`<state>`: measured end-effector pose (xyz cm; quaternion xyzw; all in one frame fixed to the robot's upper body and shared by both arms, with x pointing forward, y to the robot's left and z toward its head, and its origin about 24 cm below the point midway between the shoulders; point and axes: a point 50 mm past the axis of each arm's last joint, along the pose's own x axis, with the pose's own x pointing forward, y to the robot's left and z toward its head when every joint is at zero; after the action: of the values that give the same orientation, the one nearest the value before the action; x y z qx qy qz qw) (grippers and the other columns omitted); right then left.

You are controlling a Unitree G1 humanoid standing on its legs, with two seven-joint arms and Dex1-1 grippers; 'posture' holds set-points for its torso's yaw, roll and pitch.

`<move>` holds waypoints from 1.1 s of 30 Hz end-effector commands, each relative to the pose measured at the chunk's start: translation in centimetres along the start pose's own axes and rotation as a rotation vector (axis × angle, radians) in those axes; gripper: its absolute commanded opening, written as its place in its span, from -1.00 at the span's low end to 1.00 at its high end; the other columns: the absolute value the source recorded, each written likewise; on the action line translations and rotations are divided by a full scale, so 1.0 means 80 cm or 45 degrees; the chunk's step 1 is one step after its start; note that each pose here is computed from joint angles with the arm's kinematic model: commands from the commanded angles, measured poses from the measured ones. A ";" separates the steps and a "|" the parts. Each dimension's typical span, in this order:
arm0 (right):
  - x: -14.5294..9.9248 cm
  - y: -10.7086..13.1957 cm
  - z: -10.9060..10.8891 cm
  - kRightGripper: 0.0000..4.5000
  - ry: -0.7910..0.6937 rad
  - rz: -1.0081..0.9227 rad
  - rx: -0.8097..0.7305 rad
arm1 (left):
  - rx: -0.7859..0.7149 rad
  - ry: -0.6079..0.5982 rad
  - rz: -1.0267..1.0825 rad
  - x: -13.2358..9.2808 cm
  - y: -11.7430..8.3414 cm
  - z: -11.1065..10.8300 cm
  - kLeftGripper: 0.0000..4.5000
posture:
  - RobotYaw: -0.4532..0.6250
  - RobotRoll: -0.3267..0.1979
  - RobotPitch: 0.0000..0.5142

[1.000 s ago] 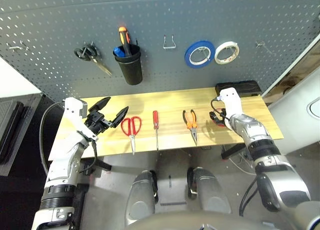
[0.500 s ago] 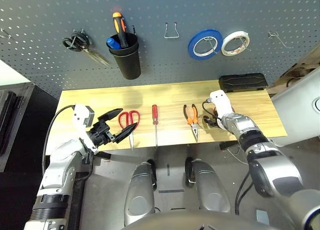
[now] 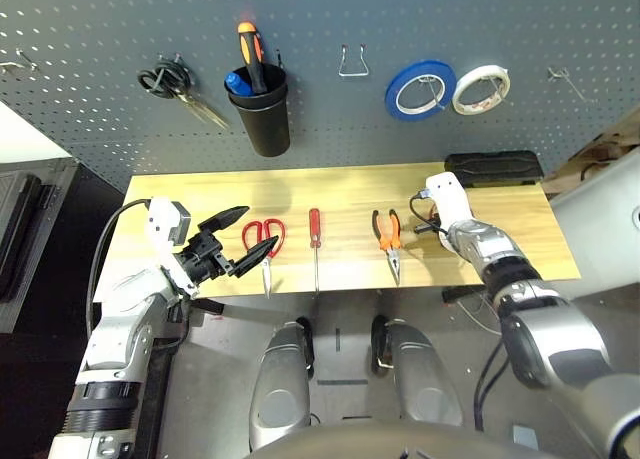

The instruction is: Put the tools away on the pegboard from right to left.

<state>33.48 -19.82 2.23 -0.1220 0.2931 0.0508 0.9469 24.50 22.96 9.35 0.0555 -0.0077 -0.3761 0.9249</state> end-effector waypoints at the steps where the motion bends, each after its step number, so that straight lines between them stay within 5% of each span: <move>1: -0.018 -0.005 0.006 -0.99 -0.064 -0.012 -0.012 | -0.027 -0.002 -0.013 0.004 -0.001 -0.002 1.00 | -0.20 0.25 -0.65; 15: -0.093 -0.029 0.041 -0.99 -0.394 -0.217 -0.093 | -0.073 -0.044 -0.030 -0.028 0.033 0.047 1.00 | -0.19 0.25 -0.96; 33: -0.089 -0.108 0.100 -0.99 -0.612 -0.377 -0.181 | 0.004 -0.119 -0.092 -0.006 0.039 0.094 1.00 | -0.16 0.25 -0.91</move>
<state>33.10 -25.82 14.30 -0.2199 0.0345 -0.0440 0.9739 25.92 25.30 16.86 0.0408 -0.0476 -0.4032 0.9130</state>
